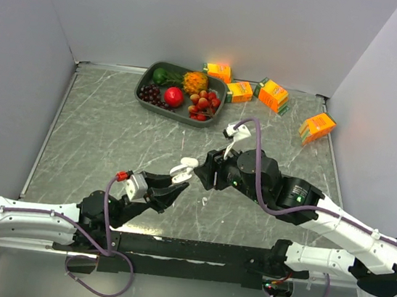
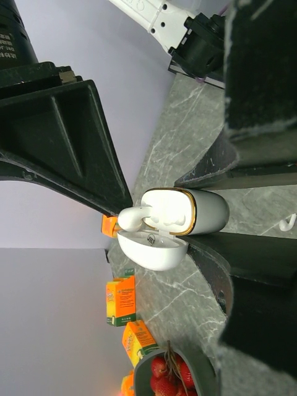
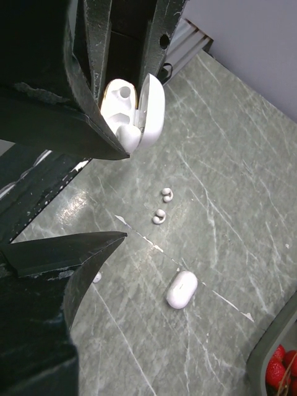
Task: Insert the wireless bluetooth earbuds into the charging case
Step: Adjust the earbud with the charging case.
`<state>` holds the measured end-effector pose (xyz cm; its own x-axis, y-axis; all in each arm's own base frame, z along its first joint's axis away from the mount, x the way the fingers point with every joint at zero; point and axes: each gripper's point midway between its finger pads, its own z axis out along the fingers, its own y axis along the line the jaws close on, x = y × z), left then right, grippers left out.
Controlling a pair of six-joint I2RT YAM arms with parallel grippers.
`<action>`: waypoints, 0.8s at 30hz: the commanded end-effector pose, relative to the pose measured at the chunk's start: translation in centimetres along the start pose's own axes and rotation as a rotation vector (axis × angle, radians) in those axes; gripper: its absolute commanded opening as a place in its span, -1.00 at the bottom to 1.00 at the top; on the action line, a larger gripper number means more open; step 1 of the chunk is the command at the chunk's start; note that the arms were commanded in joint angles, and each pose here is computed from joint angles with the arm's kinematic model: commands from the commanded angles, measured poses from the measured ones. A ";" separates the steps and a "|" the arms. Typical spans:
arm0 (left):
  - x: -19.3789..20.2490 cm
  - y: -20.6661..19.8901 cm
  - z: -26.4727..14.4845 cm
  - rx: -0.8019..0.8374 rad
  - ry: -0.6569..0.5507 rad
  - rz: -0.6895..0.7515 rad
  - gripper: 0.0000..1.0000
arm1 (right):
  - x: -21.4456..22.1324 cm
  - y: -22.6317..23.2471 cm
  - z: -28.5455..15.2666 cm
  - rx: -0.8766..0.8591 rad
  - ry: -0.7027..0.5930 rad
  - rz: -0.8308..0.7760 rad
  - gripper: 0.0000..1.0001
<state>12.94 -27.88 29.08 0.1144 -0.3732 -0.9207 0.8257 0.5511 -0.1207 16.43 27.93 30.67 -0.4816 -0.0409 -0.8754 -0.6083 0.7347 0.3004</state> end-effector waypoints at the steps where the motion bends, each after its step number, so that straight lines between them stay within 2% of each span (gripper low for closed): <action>1: -1.1 -0.1 0.1 0.005 -0.032 -0.021 -0.98 | -2.9 0.4 -1.7 -0.024 -0.084 0.034 0.19; 8: -0.9 -0.2 -0.2 0.013 -0.023 -0.017 -0.98 | -3.7 0.2 -2.0 -0.015 -0.076 0.035 0.19; 24: -0.7 -0.5 -0.3 0.033 -0.018 -0.016 -0.98 | -2.0 0.8 0.4 -0.036 0.028 -0.001 0.15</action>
<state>12.54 -27.88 28.87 0.1115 -0.3592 -0.9266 0.8382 0.5349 -0.1065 17.49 28.86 30.20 -0.5217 -0.0904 -0.8483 -0.6065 0.7386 0.2942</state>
